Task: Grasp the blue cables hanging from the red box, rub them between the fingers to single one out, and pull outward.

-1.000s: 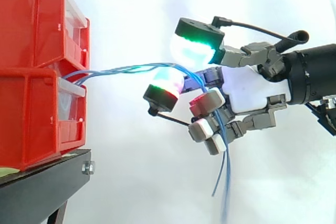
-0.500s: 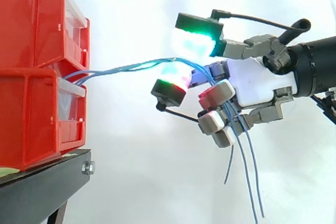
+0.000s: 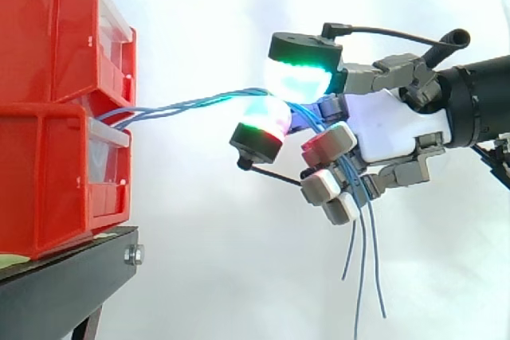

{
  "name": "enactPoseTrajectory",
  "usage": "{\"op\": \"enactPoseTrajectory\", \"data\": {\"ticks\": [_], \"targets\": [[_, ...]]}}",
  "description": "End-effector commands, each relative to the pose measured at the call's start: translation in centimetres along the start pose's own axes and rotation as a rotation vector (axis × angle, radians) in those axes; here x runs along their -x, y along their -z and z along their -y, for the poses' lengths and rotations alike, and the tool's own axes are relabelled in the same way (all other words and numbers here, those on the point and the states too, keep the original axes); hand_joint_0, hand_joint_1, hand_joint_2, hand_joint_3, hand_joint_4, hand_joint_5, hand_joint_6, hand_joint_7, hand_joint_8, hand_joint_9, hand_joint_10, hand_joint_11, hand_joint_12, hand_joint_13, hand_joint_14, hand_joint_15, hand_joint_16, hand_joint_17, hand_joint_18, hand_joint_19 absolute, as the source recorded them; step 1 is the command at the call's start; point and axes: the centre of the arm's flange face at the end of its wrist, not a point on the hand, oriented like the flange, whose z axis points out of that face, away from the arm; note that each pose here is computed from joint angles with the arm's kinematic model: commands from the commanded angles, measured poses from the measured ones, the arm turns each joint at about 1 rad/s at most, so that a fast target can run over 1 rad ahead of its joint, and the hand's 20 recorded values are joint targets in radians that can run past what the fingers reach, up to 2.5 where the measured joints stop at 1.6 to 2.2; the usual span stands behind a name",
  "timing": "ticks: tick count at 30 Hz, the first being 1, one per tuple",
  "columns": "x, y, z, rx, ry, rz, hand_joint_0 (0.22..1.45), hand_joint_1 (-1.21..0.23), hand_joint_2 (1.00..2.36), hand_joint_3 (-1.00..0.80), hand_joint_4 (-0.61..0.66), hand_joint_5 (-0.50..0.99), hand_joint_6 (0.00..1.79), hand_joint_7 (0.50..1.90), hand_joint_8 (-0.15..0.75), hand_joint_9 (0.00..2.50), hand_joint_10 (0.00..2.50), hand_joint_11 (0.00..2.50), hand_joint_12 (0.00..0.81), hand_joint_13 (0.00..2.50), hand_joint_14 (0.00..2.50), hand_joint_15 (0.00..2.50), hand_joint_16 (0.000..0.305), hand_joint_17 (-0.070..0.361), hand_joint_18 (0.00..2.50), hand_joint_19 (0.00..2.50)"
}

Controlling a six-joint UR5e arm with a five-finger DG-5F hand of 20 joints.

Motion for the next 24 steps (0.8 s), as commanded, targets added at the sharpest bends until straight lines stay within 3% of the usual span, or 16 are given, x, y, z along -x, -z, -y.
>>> {"op": "enactPoseTrajectory", "data": {"ticks": [1,2,4,6,8,12,19,24], "targets": [[-0.1,-0.1,0.1,-0.001,0.004,0.001,0.76,-0.88,1.01,-0.38,-0.12,-0.18,0.93,1.02,0.284,1.23,0.02,1.06,0.367,1.05,0.03,0.75,0.05,0.112,0.9,0.81],[-0.7,0.0,1.3,-0.018,-0.004,-0.008,0.77,-0.88,1.01,-0.39,-0.12,-0.18,0.93,1.01,0.284,1.22,0.02,1.07,0.366,1.05,0.03,0.75,0.05,0.111,0.9,0.81],[-1.0,0.0,2.2,-0.026,-0.017,-0.014,0.78,-0.87,1.0,-0.5,-0.12,-0.18,0.93,0.94,0.279,1.22,0.02,1.06,0.364,1.05,0.03,0.75,0.049,0.111,0.9,0.8],[-1.4,-0.3,3.1,-0.005,-0.047,-0.016,0.78,-0.87,1.0,-0.5,-0.1,-0.18,0.93,0.91,0.278,1.22,0.02,1.07,0.364,1.05,0.03,0.75,0.049,0.111,0.9,0.8],[-1.9,-0.8,4.5,0.039,-0.089,-0.017,0.77,-0.87,1.0,-0.5,-0.08,-0.18,0.93,0.9,0.278,1.22,0.02,1.07,0.361,1.05,0.03,0.74,0.049,0.111,0.9,0.79],[-2.5,-1.0,4.6,0.068,-0.099,-0.025,0.76,-0.87,1.0,-0.5,-0.08,-0.17,0.92,0.91,0.281,1.23,0.03,1.07,0.362,1.05,0.03,0.74,0.049,0.11,0.9,0.79],[-2.9,-1.0,4.5,0.064,-0.107,-0.029,0.71,-0.87,1.0,-0.5,-0.03,-0.15,0.91,0.96,0.288,1.27,0.03,1.08,0.368,1.06,0.03,0.75,0.048,0.109,0.9,0.81],[-2.9,-1.1,4.5,0.068,-0.111,-0.03,0.57,-0.84,1.0,-0.5,0.01,-0.14,0.9,0.97,0.298,1.29,0.03,1.08,0.378,1.07,0.03,0.76,0.05,0.112,0.91,0.84]]}}
